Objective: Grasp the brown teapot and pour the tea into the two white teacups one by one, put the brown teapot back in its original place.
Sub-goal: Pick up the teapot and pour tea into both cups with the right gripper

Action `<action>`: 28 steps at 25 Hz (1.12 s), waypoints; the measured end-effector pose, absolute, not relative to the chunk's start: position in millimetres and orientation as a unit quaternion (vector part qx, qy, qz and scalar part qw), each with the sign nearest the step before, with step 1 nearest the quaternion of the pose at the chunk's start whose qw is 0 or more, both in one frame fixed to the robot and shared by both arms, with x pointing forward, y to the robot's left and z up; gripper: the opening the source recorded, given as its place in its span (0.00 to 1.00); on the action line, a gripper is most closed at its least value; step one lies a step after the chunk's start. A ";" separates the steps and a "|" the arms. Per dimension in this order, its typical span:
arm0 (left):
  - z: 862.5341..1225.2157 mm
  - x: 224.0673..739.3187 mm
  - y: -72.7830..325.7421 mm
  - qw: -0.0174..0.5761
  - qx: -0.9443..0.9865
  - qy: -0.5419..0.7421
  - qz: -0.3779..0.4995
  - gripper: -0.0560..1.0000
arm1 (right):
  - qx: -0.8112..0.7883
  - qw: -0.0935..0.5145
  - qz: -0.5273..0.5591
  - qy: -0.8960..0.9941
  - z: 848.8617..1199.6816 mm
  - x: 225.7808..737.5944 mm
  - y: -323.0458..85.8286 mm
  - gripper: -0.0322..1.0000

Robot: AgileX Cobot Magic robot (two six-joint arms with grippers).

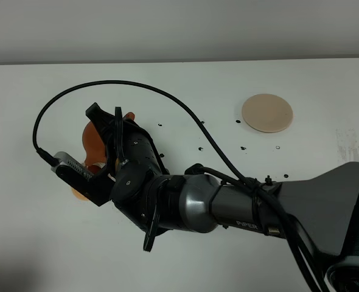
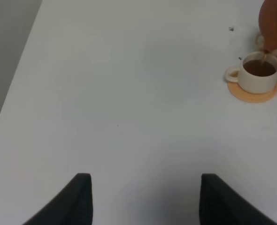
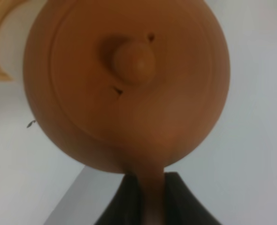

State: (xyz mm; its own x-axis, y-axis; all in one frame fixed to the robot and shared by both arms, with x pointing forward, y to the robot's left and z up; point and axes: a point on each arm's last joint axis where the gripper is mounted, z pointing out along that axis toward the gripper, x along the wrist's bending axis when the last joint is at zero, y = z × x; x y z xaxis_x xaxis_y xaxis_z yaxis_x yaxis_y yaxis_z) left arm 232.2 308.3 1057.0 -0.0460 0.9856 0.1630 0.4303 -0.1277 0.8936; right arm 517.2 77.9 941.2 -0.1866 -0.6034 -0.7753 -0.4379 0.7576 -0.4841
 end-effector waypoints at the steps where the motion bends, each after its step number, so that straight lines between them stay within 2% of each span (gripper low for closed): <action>1: 1057.0 232.2 308.3 0.319 0.612 0.578 0.435 0.53 | -0.340 0.540 -0.077 0.766 941.3 517.2 78.0 0.12; 28: 1057.0 232.2 308.3 0.319 0.612 0.578 0.435 0.53 | -0.366 0.554 -0.080 0.743 944.2 517.6 81.3 0.12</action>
State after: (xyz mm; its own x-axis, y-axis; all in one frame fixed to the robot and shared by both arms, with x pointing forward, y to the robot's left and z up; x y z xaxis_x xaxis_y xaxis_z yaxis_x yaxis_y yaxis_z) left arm 232.2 308.3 1057.0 -0.0460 0.9856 0.1630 0.4303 -0.1277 0.8936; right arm 517.6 81.3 944.2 -0.1176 -0.6327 -0.7654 -0.4554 0.7193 -0.5246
